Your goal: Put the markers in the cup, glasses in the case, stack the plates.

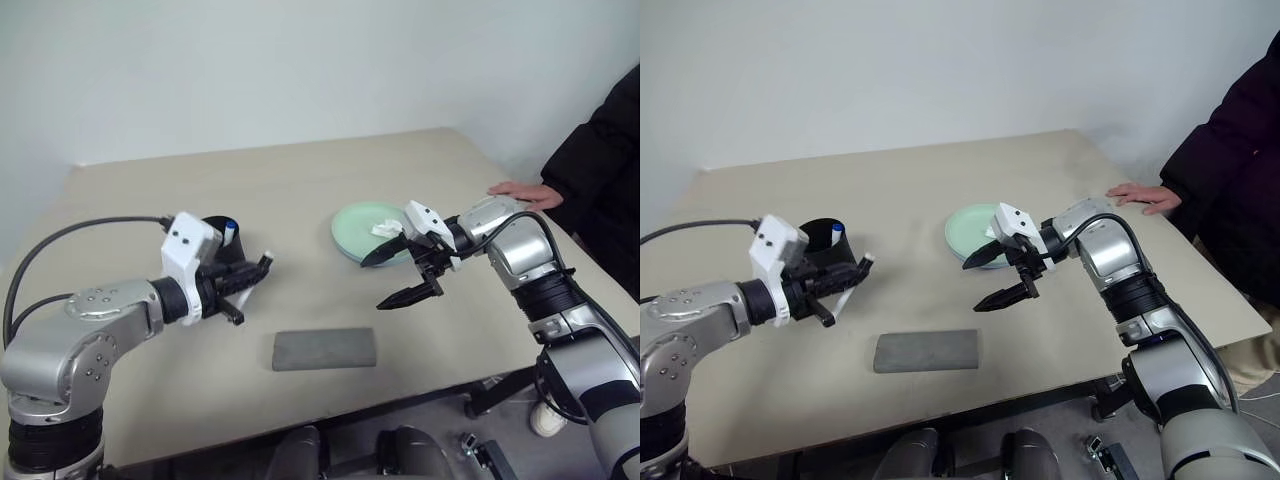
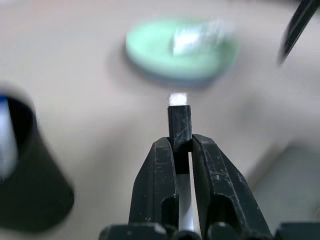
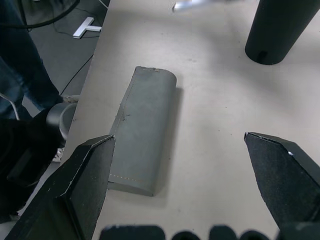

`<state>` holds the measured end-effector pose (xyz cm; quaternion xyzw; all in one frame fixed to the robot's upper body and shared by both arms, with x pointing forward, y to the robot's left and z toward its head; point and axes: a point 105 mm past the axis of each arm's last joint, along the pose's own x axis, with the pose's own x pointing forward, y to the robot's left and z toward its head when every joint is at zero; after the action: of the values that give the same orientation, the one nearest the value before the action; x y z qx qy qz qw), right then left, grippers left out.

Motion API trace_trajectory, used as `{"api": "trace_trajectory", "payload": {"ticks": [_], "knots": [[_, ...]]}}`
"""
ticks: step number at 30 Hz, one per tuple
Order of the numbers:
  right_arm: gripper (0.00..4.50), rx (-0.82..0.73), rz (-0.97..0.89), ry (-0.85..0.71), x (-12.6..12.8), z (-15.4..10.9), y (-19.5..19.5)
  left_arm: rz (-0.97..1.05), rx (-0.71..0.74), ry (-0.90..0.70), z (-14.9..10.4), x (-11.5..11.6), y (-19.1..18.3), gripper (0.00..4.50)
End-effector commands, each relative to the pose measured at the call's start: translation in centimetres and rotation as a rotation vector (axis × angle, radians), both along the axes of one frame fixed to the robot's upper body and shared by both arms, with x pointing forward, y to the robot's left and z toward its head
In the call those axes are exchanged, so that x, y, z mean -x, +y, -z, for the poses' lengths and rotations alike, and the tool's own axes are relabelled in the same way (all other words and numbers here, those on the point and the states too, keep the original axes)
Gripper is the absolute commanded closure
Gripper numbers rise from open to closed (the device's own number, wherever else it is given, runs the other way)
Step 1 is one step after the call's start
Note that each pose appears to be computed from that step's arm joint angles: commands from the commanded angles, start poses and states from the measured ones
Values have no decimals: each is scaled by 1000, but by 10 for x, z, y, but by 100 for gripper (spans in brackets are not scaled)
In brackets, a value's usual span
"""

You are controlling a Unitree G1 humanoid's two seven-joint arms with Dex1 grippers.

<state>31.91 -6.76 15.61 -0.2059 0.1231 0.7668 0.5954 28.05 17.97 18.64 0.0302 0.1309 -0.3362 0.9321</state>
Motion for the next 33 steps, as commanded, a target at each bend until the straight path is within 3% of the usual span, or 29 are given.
{"api": "trace_trajectory", "payload": {"ticks": [1,11,18,24,33], "knots": [[0,-23,-21,-47,-1,-15,3,-40,76,-143,-38,-9,6,447],[0,-27,-26,-45,-1,-15,5,-130,251,-309,-92,-29,13,447],[0,-31,-27,-45,-1,-16,5,-299,360,-425,-126,-44,45,447],[0,-45,-23,-43,0,-20,4,-429,339,-485,-127,-53,70,447],[0,-161,-9,-17,-2,-46,6,-488,304,-486,-113,-59,83,447]]}}
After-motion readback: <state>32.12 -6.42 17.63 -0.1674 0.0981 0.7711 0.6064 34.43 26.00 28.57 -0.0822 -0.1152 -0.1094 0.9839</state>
